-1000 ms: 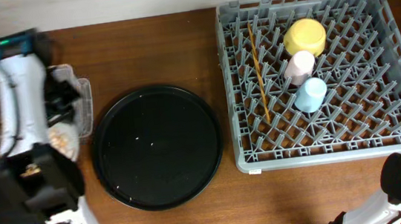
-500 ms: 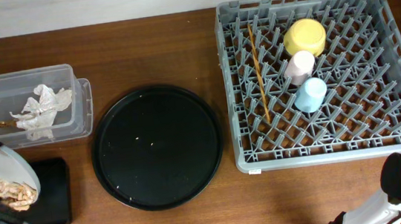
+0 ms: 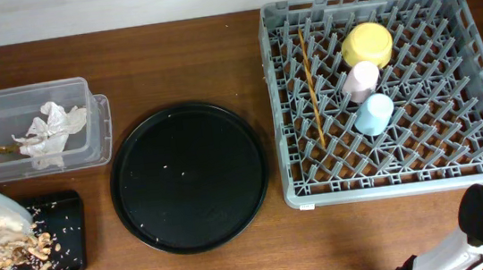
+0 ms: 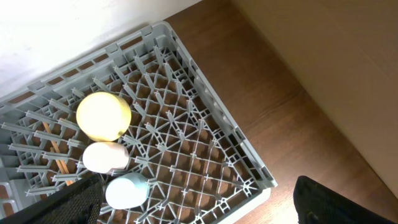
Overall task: Sort waste into correct bins and load items into the dishwasher rack
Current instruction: 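Tip the plate over the black tray to dump the food scraps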
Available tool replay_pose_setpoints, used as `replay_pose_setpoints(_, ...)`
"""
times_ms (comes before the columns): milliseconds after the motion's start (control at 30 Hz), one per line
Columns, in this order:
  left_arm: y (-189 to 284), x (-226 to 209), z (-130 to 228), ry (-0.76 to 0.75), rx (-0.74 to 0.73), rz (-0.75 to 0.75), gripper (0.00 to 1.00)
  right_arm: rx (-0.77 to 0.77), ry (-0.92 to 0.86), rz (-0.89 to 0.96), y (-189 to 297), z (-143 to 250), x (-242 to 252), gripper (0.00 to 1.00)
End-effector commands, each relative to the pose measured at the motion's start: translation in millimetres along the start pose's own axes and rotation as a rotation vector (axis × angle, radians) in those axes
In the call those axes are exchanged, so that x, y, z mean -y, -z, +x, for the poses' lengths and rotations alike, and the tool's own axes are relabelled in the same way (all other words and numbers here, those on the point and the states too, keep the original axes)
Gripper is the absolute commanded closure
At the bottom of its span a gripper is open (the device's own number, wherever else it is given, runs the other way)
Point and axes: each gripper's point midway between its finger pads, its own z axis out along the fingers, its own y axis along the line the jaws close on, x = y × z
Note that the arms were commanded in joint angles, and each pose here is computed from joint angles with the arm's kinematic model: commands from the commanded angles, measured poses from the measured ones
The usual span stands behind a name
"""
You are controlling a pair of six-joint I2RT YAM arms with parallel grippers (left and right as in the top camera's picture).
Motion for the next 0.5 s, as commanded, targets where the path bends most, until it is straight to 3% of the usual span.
replay_pose_setpoints(0,-2,-9,1,0.026,-0.013,0.093,1.00,-0.004,-0.004,0.014,-1,0,4,0.02)
replay_pose_setpoints(400,2,-13,3,0.072,-0.007,0.126,1.00,-0.004,-0.004,0.014,-1,0,4,0.02)
replay_pose_setpoints(467,5,0,2,-0.004,0.015,0.199,1.00,-0.004,-0.004,0.014,-1,0,4,0.02)
